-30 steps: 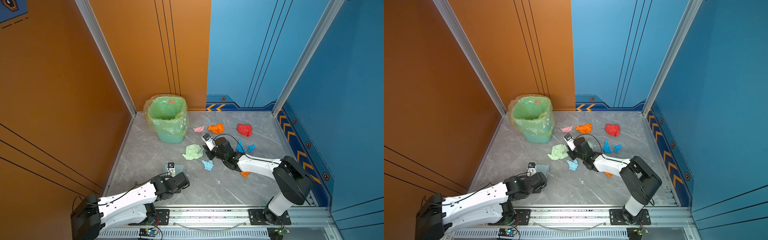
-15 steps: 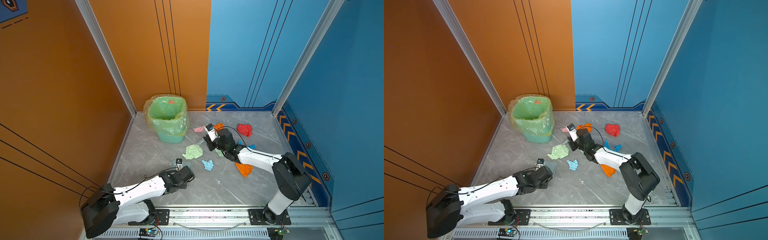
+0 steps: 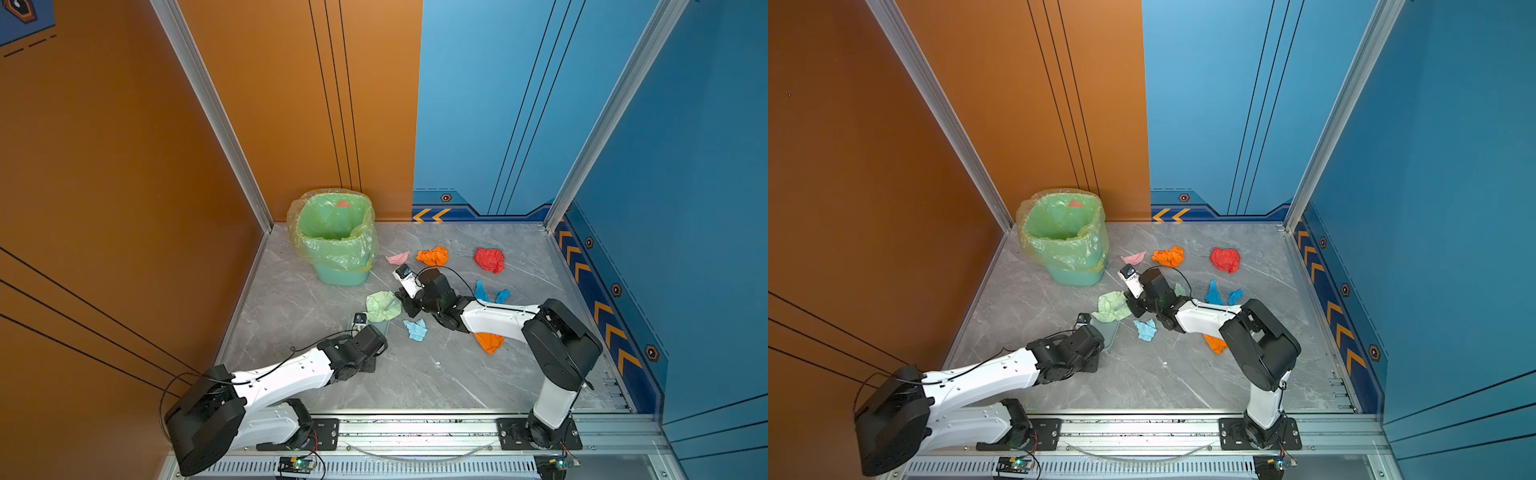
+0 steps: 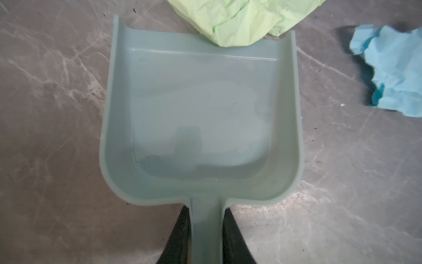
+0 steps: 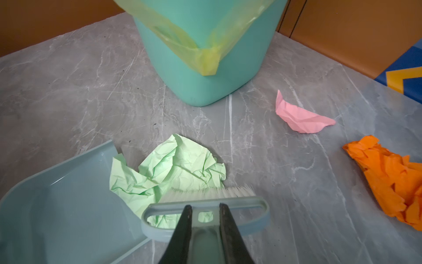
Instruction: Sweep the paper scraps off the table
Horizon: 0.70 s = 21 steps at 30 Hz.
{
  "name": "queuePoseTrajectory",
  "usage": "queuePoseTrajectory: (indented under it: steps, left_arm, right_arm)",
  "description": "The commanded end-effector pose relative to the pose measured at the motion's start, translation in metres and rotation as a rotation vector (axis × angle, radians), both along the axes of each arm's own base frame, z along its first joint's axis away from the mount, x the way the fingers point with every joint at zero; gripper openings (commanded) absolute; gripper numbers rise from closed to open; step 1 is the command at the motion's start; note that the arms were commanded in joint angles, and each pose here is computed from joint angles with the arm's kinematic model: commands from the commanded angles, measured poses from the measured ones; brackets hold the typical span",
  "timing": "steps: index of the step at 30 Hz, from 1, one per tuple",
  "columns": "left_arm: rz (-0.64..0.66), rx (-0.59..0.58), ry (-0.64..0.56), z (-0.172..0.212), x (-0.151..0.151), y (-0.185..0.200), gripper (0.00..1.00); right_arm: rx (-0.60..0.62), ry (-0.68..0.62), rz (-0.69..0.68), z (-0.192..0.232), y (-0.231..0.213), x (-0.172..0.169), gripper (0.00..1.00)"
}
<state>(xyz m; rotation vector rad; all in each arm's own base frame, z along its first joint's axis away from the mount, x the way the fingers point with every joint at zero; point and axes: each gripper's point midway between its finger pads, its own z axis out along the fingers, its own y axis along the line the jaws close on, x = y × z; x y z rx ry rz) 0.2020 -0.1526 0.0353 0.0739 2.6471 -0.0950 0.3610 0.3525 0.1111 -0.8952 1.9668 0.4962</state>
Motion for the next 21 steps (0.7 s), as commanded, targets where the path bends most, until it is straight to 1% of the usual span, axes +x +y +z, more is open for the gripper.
queuePoseTrajectory:
  steps: [1, 6, 8, 10, 14, 18, 21]
  left_arm:
    - [-0.024, -0.01, 0.018, -0.002, 0.001, -0.005, 0.0]
    - [-0.043, -0.022, 0.039, -0.005, 0.003, -0.012, 0.0]
    - [-0.053, -0.027, 0.053, -0.006, 0.001, -0.014, 0.0]
    - [-0.062, -0.029, 0.067, -0.006, -0.002, -0.015, 0.0]
    - [-0.075, -0.024, 0.088, -0.006, -0.011, -0.012, 0.0]
    - [-0.077, -0.041, 0.08, 0.0, -0.017, -0.008, 0.0]
    - [-0.073, -0.052, 0.065, 0.003, -0.02, -0.003, 0.0]
  right_arm:
    - [-0.039, 0.029, 0.078, -0.013, 0.003, -0.014, 0.0]
    - [-0.056, 0.072, 0.193, -0.02, 0.008, -0.034, 0.0]
    - [-0.051, 0.077, 0.211, -0.018, 0.009, -0.037, 0.0]
    - [-0.046, 0.069, 0.207, -0.017, 0.009, -0.037, 0.0]
    - [-0.003, 0.041, 0.159, -0.002, 0.005, -0.024, 0.0]
    - [0.036, 0.01, 0.128, 0.016, 0.003, -0.01, 0.0]
    - [0.055, -0.006, 0.135, 0.026, 0.008, -0.007, 0.0]
